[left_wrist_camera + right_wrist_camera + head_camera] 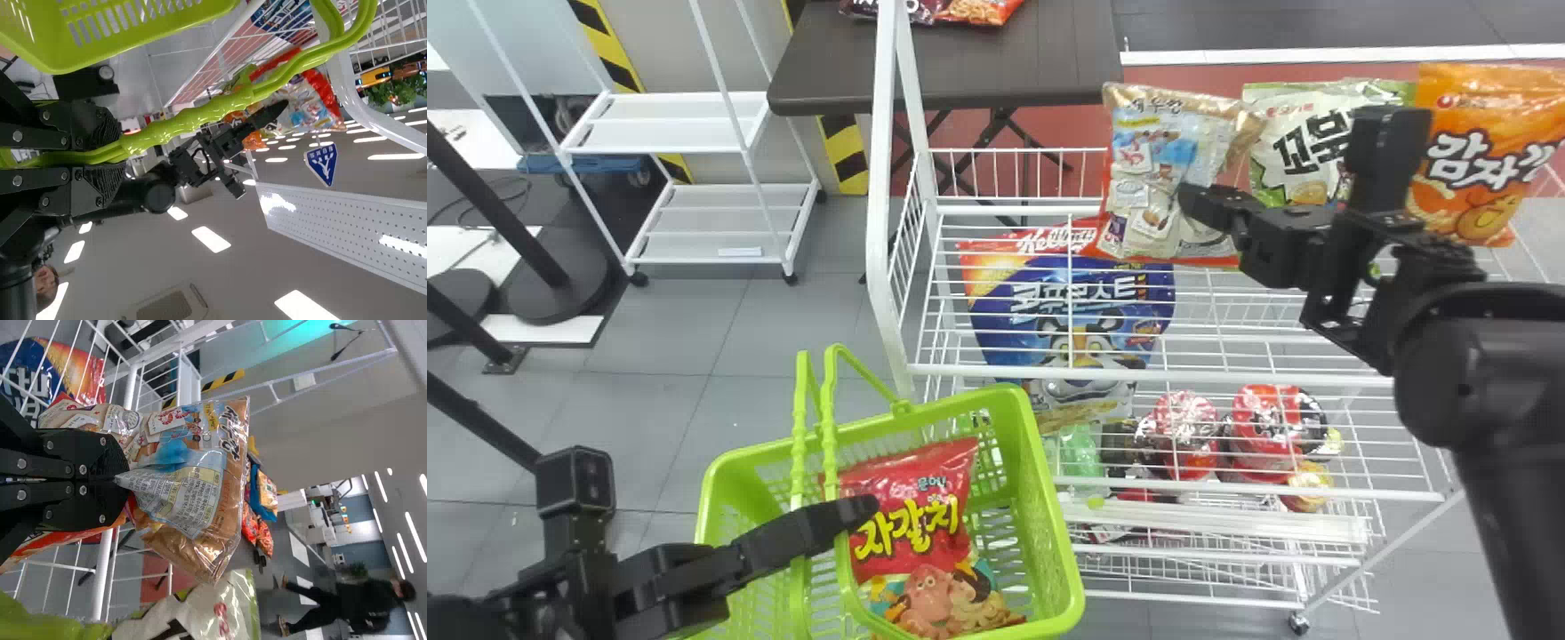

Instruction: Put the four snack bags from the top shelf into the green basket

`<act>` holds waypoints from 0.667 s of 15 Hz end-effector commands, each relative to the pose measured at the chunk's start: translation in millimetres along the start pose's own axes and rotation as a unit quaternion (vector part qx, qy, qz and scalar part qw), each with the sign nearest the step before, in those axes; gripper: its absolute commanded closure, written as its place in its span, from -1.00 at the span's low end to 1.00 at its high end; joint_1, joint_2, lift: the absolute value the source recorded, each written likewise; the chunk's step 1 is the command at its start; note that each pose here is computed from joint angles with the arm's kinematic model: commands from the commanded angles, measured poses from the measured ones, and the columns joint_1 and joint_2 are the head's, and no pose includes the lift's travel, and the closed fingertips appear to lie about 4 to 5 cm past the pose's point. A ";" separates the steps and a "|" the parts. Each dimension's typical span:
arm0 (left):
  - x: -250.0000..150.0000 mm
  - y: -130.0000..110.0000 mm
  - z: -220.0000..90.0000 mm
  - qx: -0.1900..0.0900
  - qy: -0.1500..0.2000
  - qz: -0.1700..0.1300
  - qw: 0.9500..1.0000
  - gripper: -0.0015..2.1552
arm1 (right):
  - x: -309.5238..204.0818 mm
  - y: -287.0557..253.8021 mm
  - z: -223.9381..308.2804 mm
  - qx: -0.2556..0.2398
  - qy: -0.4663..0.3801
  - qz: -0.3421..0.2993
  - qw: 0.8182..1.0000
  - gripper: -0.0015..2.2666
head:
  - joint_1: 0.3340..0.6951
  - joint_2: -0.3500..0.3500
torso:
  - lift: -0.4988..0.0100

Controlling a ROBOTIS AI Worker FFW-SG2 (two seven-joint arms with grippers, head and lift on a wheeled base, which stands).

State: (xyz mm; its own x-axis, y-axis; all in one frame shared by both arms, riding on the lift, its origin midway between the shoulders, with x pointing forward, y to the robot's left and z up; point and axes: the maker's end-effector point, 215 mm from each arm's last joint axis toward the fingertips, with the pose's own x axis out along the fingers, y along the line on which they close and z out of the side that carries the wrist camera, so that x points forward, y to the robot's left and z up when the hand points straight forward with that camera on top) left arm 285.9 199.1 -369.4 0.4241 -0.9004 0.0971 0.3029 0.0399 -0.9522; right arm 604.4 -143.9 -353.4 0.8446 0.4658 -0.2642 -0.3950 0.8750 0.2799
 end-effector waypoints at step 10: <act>1.4 -2.6 0.3 -0.001 0.001 -0.007 1.000 0.99 | -86.3 220.7 -82.6 0.093 0.139 0.222 0.961 0.98 | 1.00 0.80 | 0.96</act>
State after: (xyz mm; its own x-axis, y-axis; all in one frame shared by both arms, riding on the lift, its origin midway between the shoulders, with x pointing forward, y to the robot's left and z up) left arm 286.8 198.0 -368.8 0.4221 -0.9011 0.0997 0.3029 0.0366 -0.9523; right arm 425.1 0.5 -342.0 0.5138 0.8047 -0.2974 -0.5851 0.5822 0.5645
